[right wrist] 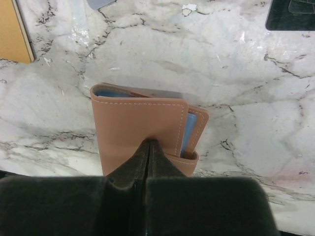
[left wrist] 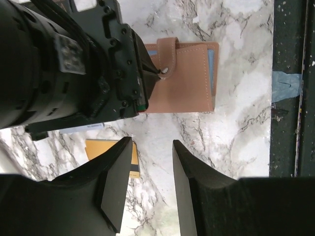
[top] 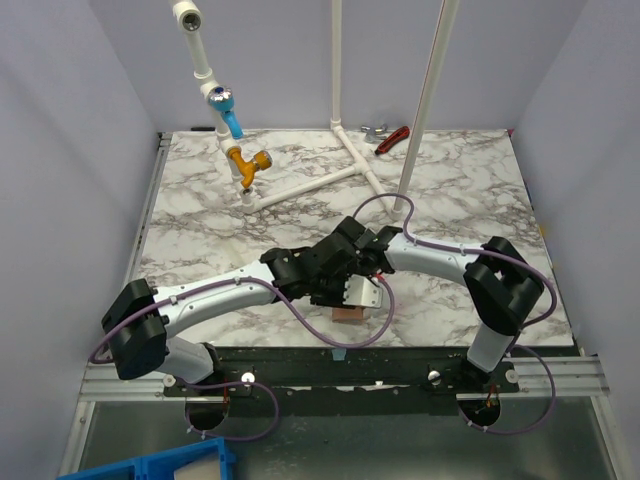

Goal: Put the credit cards into the card holder
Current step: Close the card holder at the center of the board.

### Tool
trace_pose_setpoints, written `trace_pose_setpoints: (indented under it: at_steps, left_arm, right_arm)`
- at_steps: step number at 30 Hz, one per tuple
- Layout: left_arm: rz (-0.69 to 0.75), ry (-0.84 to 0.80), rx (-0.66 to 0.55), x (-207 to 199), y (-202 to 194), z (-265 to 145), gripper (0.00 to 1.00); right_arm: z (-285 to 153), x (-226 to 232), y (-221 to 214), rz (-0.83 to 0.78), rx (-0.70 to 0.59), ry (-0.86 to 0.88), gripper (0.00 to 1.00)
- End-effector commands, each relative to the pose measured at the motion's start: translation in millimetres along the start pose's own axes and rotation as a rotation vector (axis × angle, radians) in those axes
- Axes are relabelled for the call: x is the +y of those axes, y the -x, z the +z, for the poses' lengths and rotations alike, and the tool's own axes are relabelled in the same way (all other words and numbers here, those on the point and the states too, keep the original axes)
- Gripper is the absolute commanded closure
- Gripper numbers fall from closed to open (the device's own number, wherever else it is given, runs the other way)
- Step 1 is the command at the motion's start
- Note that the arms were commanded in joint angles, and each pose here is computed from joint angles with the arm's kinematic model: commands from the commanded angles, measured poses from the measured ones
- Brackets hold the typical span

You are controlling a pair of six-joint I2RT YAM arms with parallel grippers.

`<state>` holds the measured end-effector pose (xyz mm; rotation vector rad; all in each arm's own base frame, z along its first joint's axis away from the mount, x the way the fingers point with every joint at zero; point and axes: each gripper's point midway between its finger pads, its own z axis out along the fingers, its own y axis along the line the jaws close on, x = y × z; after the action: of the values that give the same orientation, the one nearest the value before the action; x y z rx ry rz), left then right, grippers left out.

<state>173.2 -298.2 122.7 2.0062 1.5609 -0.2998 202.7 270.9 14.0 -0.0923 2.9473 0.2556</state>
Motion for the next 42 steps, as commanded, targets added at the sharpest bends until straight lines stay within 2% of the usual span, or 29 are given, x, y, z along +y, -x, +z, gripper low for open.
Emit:
trace_pose_setpoints:
  at_steps: [1, 8, 10, 15, 20, 31, 34, 42]
  left_arm:
    - [-0.018, -0.056, -0.005, -15.3, -8.2, 6.3, 0.59]
    - [-0.011, -0.074, -0.044, -22.4, -6.6, 11.2, 0.59]
    - [-0.002, -0.090, -0.053, -26.0, -7.3, 14.8, 0.59]
    - [0.020, -0.109, -0.042, -33.7, -18.6, 29.8, 0.59]
    - [0.026, -0.110, -0.026, -34.4, -23.7, 35.8, 0.59]
    - [0.043, -0.086, -0.039, -33.0, -25.5, 41.7, 0.59]
    - [0.051, -0.094, -0.037, -33.9, -24.6, 46.5, 0.59]
    - [0.092, -0.108, -0.040, -36.4, -15.4, 62.0, 0.60]
  right_arm:
    - [56.7, -35.2, -32.1, -0.030, 0.035, -0.155, 0.99]
    - [41.4, -20.0, -24.7, -0.026, 0.014, -0.092, 0.99]
    - [38.6, -16.9, -25.3, -0.023, 0.021, -0.072, 0.93]
    - [21.2, -1.6, -18.4, -0.019, 0.011, -0.006, 0.68]
    - [-6.7, 5.5, -1.2, -0.025, -0.029, 0.015, 0.58]
    - [-49.9, -6.9, 3.6, -0.051, -0.039, -0.050, 0.49]
    - [-52.5, -8.6, 1.6, -0.046, -0.031, -0.056, 0.49]
    - [-52.8, -5.1, 1.5, -0.045, -0.018, -0.051, 0.57]
